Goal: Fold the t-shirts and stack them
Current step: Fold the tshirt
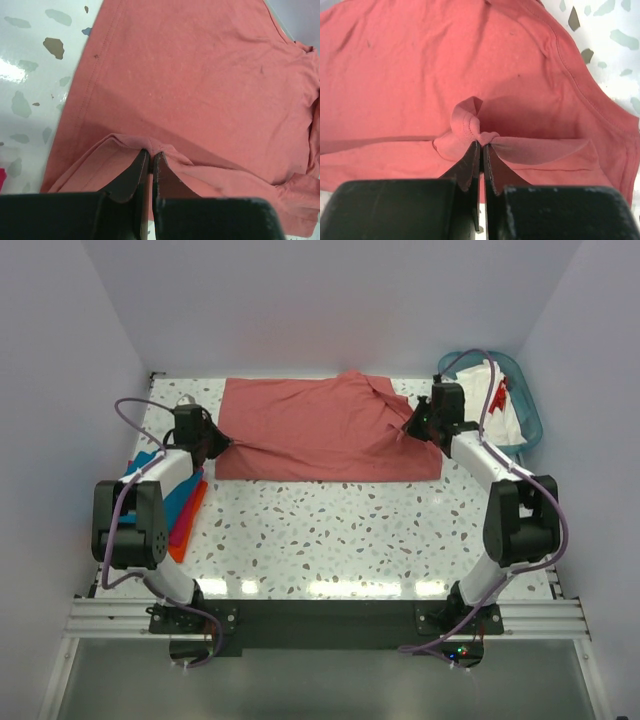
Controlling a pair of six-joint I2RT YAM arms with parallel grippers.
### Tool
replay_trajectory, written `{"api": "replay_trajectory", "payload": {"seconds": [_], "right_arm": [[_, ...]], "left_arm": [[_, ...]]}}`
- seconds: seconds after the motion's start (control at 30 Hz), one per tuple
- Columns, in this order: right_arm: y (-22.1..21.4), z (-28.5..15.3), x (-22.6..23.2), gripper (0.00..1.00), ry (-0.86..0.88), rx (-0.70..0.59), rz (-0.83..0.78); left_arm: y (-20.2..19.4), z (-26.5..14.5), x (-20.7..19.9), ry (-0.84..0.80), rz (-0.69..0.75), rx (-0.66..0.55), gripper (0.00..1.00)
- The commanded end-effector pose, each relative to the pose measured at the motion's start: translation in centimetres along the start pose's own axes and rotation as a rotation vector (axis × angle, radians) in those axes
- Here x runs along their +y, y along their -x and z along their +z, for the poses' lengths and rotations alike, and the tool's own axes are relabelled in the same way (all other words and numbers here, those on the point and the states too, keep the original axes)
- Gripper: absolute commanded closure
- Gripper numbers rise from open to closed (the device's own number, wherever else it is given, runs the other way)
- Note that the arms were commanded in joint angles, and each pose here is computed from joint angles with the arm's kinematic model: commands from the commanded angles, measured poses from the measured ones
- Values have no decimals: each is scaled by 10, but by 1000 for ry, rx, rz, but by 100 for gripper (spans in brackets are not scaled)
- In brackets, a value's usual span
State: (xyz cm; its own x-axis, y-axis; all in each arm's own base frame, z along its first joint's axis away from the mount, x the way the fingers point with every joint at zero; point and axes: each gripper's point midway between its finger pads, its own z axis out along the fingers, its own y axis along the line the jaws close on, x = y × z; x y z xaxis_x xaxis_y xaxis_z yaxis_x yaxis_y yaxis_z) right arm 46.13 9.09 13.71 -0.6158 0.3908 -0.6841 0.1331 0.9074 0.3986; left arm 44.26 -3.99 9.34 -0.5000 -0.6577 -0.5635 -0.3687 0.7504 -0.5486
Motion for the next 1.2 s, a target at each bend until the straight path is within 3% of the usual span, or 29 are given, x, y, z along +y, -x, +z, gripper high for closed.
{"api": "replay_trajectory", "payload": {"seconds": [0.0, 0.43, 0.97, 1.1, 1.13, 1.17], "right_arm": [[50, -1, 20, 100, 79, -139, -14], [88, 25, 36, 100, 164, -217, -47], [90, 75, 39, 100, 198, -157, -43], [89, 83, 38, 100, 196, -142, -48], [95, 86, 39, 96, 199, -152, -53], [88, 86, 37, 78, 184, -118, -51]], "left_arm": [[29, 4, -24, -61, 29, -71, 100], [36, 19, -18, -14, 16, -83, 100], [36, 32, 15, 96, -40, -87, 99], [35, 35, 18, 99, -42, -85, 87], [35, 35, 17, 98, -39, -84, 70], [36, 35, 17, 95, -40, -86, 62]]}}
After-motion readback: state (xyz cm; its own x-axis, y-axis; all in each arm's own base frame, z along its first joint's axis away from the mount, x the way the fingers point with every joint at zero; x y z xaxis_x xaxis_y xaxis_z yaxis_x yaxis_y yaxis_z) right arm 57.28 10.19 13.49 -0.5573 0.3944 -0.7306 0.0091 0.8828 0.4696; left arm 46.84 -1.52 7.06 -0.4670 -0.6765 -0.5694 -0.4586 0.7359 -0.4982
